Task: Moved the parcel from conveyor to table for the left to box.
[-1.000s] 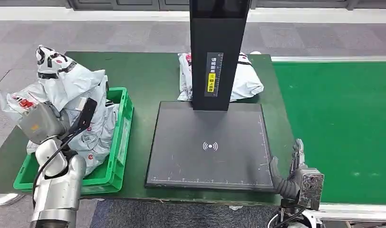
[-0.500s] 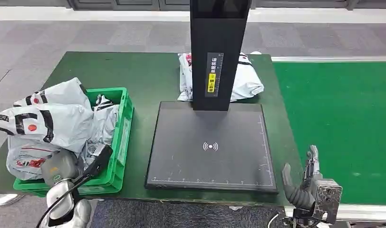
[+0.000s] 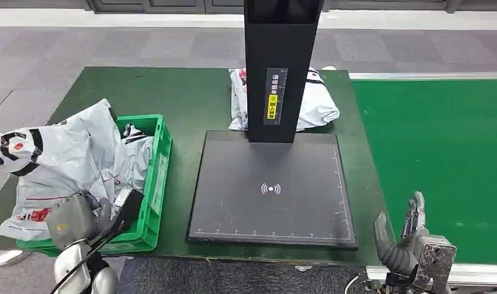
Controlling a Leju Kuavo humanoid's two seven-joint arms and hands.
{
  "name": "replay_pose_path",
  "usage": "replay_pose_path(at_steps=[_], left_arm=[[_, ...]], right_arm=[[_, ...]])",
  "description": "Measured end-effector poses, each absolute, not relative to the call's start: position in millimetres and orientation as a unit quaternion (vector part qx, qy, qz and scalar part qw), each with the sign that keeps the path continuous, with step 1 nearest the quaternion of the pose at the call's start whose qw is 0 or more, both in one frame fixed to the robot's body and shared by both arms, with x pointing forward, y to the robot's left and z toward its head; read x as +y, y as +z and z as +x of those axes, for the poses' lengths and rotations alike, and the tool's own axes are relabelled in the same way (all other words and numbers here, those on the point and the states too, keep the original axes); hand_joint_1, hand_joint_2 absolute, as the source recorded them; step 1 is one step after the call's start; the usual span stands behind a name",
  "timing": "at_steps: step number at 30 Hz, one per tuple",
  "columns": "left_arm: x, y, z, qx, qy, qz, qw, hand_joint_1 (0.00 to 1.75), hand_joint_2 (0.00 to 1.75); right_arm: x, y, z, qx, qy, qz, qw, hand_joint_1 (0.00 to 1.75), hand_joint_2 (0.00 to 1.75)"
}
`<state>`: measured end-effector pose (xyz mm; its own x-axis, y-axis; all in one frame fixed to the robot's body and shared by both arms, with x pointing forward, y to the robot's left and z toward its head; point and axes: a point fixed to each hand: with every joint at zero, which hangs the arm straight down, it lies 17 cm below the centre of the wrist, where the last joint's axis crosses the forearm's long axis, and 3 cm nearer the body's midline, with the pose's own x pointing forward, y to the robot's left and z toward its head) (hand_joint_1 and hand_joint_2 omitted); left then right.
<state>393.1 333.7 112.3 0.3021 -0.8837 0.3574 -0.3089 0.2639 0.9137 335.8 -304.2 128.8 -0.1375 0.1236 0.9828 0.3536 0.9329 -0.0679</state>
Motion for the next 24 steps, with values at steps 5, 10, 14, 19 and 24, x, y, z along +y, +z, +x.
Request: replay_pose_path(at_steps=[5,10,14,19,24], left_arm=[[332,144,392,-0.594,-0.183,0.55,0.558,0.0,0.0],[331,170,388,-0.632,-0.139,0.552,0.527,0.0,0.0],[328,175,389,-0.642,-0.126,0.547,0.523,0.0,0.0],[326,180,390,-0.648,-0.119,0.545,0.519,0.0,0.0],[325,180,391,-0.648,-0.116,0.544,0.52,0.0,0.0]], right_arm=[[-306,126,333,-0.745,-0.091,-0.162,0.64,0.0,1.75],[-307,127,333,-0.747,-0.092,-0.166,0.637,0.0,1.75],[-307,128,332,-0.748,-0.093,-0.167,0.635,0.0,1.75],[-308,128,332,-0.748,-0.095,-0.17,0.635,0.0,1.75],[-309,128,332,-0.748,-0.096,-0.17,0.635,0.0,1.75]])
